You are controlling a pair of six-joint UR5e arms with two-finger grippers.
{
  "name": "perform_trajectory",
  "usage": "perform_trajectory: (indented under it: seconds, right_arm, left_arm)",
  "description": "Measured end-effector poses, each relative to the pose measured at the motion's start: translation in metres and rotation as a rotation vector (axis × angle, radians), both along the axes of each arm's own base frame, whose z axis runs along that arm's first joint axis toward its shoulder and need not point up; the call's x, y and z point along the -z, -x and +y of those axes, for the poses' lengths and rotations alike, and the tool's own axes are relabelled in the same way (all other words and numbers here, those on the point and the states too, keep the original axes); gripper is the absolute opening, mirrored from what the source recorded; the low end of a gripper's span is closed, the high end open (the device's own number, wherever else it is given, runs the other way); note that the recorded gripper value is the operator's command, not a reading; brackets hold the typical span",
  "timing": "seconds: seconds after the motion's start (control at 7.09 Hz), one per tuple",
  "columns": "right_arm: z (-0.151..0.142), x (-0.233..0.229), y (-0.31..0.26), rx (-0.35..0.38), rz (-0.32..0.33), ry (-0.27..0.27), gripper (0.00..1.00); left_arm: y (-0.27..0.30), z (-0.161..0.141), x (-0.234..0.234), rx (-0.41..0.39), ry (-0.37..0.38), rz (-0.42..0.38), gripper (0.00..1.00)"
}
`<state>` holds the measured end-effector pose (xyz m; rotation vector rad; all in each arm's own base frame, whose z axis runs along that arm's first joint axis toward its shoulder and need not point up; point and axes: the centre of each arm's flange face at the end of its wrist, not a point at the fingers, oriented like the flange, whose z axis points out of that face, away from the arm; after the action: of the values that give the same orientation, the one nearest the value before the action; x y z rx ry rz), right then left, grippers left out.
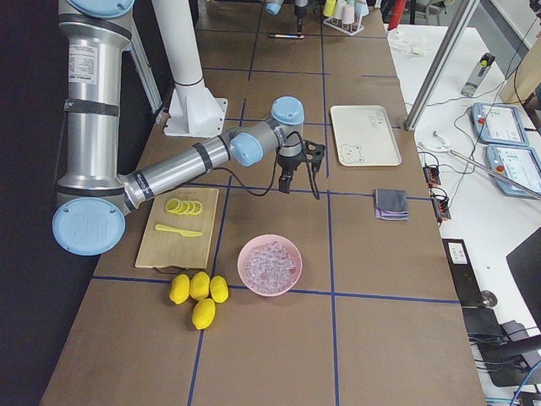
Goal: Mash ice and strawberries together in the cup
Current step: 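Grasp the silver metal muddler with the left gripper beside the table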
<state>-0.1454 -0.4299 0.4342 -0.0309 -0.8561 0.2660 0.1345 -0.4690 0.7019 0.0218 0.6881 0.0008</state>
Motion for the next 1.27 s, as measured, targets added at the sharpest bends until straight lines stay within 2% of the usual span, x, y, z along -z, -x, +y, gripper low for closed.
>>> perform_trajectory:
  seconds: [0.56, 0.71, 0.85, 1.13, 1.27]
  right_arm:
    - [0.0, 0.0, 0.0, 0.0, 0.0, 0.001, 1.0]
    - [-0.001, 0.0, 0.0, 0.0, 0.0, 0.0, 1.0]
    - [-0.001, 0.0, 0.0, 0.0, 0.0, 0.0, 1.0]
    - [-0.001, 0.0, 0.0, 0.0, 0.0, 0.0, 1.0]
    - [-0.001, 0.0, 0.0, -0.001, 0.0, 0.001, 1.0]
  left_arm:
    - [-0.009, 0.001, 0.0, -0.018, 0.002, 0.002, 0.78]
    - [-0.013, 0.003, 0.0, -0.027, 0.002, 0.008, 0.65]
    - [-0.016, 0.004, 0.0, -0.039, 0.003, 0.026, 0.23]
    - [-0.019, 0.007, -0.004, -0.052, 0.011, 0.046, 0.04]
    - [-0.019, 0.008, -0.006, -0.054, 0.014, 0.047, 0.0]
